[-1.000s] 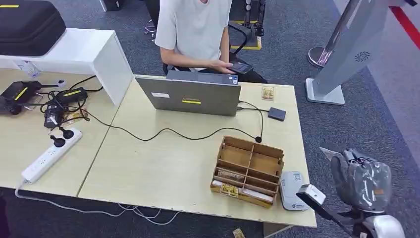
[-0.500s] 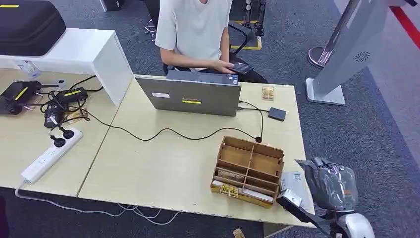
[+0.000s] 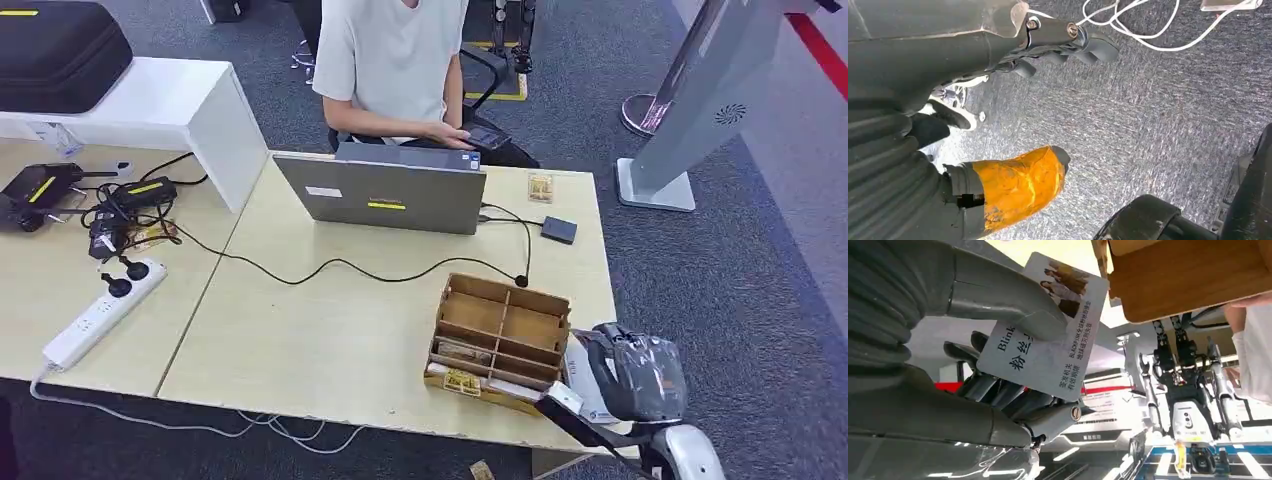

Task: Pass the card to the sensor for recognition and then transmit it.

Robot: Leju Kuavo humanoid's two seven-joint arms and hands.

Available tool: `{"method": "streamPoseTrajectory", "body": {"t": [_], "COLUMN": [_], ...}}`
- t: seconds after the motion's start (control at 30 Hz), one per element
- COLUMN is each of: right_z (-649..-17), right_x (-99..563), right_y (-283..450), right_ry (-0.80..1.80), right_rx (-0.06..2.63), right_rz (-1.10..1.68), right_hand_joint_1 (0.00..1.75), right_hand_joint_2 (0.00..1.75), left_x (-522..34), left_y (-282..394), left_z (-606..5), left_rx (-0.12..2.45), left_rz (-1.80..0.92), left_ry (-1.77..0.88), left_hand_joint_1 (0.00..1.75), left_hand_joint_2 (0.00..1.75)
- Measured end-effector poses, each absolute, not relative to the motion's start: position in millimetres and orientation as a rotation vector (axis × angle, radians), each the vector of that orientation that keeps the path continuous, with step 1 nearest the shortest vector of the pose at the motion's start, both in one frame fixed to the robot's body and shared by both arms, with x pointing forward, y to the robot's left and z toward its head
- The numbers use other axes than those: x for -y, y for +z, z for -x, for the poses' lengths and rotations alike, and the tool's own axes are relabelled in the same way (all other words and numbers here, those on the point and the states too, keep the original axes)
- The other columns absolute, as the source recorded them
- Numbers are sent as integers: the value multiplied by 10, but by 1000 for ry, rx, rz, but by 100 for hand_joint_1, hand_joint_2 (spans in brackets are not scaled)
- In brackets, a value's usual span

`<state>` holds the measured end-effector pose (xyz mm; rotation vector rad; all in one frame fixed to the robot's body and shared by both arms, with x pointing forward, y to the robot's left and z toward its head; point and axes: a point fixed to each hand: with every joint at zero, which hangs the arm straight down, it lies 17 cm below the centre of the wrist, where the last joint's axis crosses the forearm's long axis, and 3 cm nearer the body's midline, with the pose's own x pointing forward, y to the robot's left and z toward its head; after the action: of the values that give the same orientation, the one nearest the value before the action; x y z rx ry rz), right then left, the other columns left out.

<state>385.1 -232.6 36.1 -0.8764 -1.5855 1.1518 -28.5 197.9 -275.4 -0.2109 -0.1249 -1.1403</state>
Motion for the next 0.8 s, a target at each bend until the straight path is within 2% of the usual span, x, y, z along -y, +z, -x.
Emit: {"method": "streamPoseTrajectory", "body": {"t": [0.8], "right_z": [-3715], "right_x": [2353], "right_y": [-88], "right_ry": [1142], "right_rx": [1464], "right_rz": [811], "right_hand_joint_1": [175], "right_hand_joint_2": [175], "left_x": [-2009], "left_y": [-2766], "left_z": [264], "left_rx": [121], "left_rz": [189], "left_ry": [-1121], "left_hand_joint_1": [0], "left_hand_joint_2": [175]}}
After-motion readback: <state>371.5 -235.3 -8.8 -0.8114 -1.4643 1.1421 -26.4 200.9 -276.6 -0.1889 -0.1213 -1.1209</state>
